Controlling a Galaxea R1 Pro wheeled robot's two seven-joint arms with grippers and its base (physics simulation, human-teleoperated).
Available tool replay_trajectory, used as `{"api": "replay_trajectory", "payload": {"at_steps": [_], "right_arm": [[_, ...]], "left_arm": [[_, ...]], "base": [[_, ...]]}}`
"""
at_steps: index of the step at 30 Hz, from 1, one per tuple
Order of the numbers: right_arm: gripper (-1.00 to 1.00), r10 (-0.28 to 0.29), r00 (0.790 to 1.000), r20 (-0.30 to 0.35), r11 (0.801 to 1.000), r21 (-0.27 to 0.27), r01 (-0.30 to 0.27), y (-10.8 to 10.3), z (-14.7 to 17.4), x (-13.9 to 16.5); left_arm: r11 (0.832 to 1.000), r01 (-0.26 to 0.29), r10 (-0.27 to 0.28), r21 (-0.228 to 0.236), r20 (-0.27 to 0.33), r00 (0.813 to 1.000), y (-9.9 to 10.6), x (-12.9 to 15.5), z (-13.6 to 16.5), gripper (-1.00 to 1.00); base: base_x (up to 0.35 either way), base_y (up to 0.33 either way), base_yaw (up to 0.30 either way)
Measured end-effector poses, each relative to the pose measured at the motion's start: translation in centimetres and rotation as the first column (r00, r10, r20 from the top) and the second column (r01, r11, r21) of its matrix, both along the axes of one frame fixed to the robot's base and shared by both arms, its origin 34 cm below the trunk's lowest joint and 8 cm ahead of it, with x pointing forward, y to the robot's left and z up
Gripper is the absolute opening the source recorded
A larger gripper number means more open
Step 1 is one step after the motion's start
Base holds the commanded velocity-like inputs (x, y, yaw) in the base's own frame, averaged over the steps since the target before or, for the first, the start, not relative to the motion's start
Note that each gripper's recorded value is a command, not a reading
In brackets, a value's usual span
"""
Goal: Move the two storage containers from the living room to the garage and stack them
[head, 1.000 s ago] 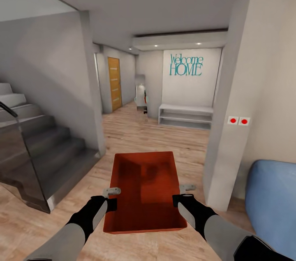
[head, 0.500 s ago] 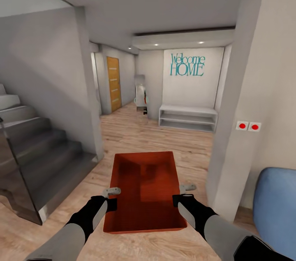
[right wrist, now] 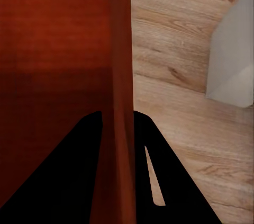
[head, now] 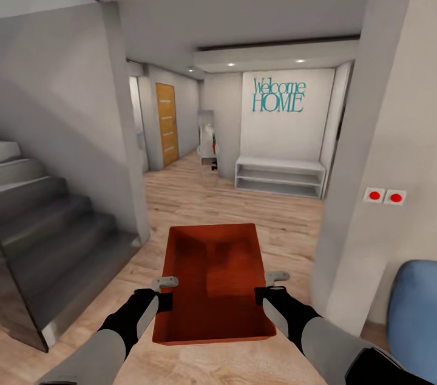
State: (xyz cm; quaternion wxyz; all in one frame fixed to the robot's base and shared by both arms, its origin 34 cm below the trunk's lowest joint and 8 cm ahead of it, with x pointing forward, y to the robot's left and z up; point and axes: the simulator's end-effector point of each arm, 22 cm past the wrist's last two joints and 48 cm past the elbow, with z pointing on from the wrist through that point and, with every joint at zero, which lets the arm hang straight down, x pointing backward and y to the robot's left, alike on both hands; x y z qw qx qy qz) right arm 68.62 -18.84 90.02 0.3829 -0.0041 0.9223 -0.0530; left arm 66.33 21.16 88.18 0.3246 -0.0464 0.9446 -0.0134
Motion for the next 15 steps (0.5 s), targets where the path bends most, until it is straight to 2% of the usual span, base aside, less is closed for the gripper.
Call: {"api": "replay_trajectory", "payload": {"at_steps": [15], "right_arm": [[-1.0, 0.0, 1.0, 0.0, 1.0, 0.0, 0.0, 0.0, 0.0, 0.0]], "left_arm": [[1.0, 0.0, 0.0, 0.0, 0.0, 1.0, 0.0, 0.0, 0.0, -1.0]], "base": [[0.323, 0.0, 0.0]]}}
